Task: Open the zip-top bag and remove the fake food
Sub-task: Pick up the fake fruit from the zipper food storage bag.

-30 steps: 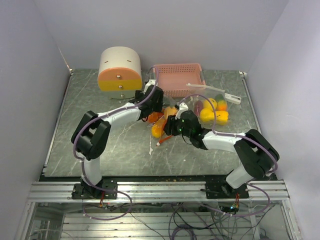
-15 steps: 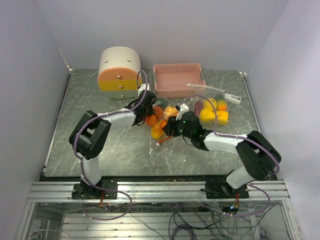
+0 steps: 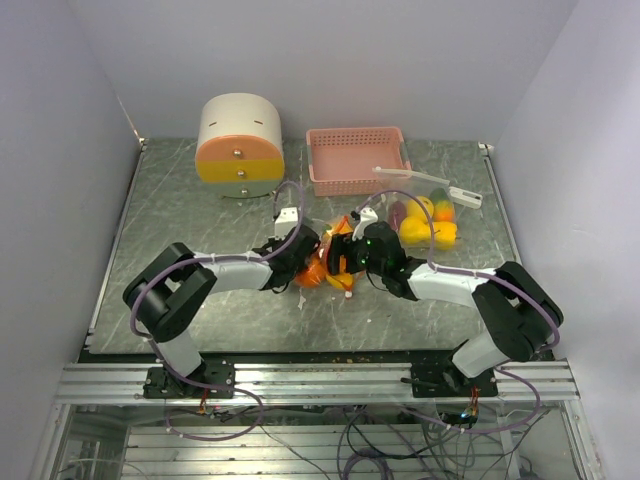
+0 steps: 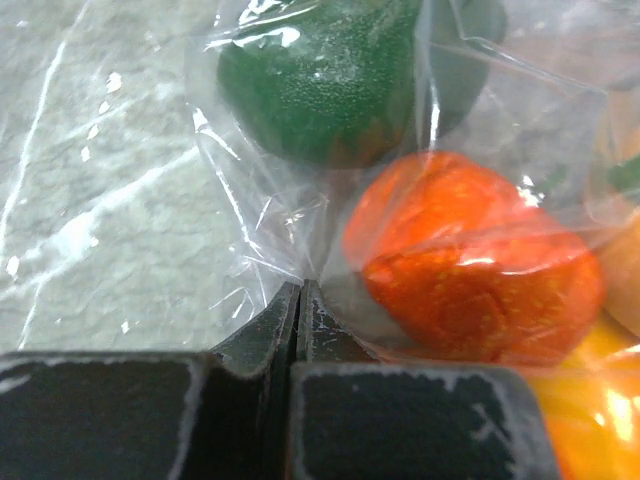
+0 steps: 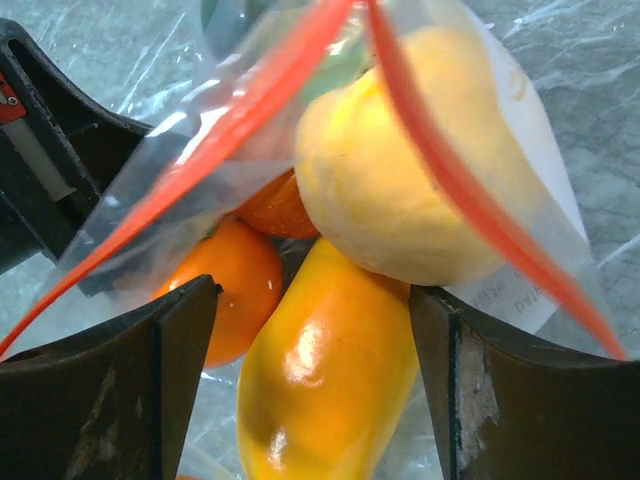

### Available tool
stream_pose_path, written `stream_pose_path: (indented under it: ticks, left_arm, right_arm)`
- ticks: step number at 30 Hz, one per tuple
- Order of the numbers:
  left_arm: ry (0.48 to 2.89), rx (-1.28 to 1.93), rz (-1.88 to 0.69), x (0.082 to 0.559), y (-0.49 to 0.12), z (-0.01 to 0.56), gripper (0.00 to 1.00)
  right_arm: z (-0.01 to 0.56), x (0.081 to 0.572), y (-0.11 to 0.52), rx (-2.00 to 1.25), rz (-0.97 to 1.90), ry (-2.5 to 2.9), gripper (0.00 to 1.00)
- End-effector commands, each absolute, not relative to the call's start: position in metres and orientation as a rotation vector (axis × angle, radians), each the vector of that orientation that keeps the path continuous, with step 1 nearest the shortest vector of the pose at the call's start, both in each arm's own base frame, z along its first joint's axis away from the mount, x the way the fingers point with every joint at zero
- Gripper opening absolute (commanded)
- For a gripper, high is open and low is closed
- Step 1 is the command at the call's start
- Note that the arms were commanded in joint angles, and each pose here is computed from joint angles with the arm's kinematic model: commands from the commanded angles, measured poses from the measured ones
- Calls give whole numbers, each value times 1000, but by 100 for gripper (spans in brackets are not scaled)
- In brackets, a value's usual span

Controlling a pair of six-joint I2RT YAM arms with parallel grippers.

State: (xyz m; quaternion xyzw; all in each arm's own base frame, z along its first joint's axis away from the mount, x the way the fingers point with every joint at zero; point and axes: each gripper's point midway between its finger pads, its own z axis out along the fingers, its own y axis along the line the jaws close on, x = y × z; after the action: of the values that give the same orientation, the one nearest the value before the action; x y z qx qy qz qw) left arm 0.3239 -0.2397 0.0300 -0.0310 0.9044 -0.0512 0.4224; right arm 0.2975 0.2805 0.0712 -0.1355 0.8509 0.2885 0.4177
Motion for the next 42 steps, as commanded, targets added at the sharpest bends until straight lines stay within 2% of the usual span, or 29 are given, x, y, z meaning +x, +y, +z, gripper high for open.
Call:
stream_pose_path:
  ticks: [1, 5, 8, 20, 30, 33, 36, 38, 39, 42]
  left_arm:
    - [2354, -146, -33, 292, -213, 0, 7]
    - [2339, -185, -26, 292, -209, 1, 7]
    - [2335, -201, -32, 294, -210, 1, 7]
    - [2332, -243, -53, 291, -209, 3, 7]
    - [2335, -239, -84, 292, -214, 4, 7]
    - [2334, -233, -108, 293, -218, 4, 7]
    - [2339, -218, -123, 291, -220, 2, 7]
    - [2341, -210, -132, 290, -220, 1, 7]
    - [2343, -209, -131, 290, -220, 0, 7]
    - [2352, -204, -126, 289, -220, -4, 7]
  right_arm:
    - [47, 269, 274, -422, 710, 2249, 81]
    - [32, 247, 266, -473, 637, 2311, 88]
    - [23, 236, 262, -493, 587, 2348, 89]
    - [-24, 227, 234, -346, 426, 2475, 75]
    - [16, 223, 227, -331, 493, 2362, 74]
    - [20, 226, 219, -315, 455, 2340, 61]
    - [22, 227, 221, -329, 460, 2333, 57]
    - [25, 226, 229, -374, 497, 2323, 31]
    - [27, 227, 231, -387, 504, 2320, 24]
    - [39, 231, 231, -388, 488, 2300, 21]
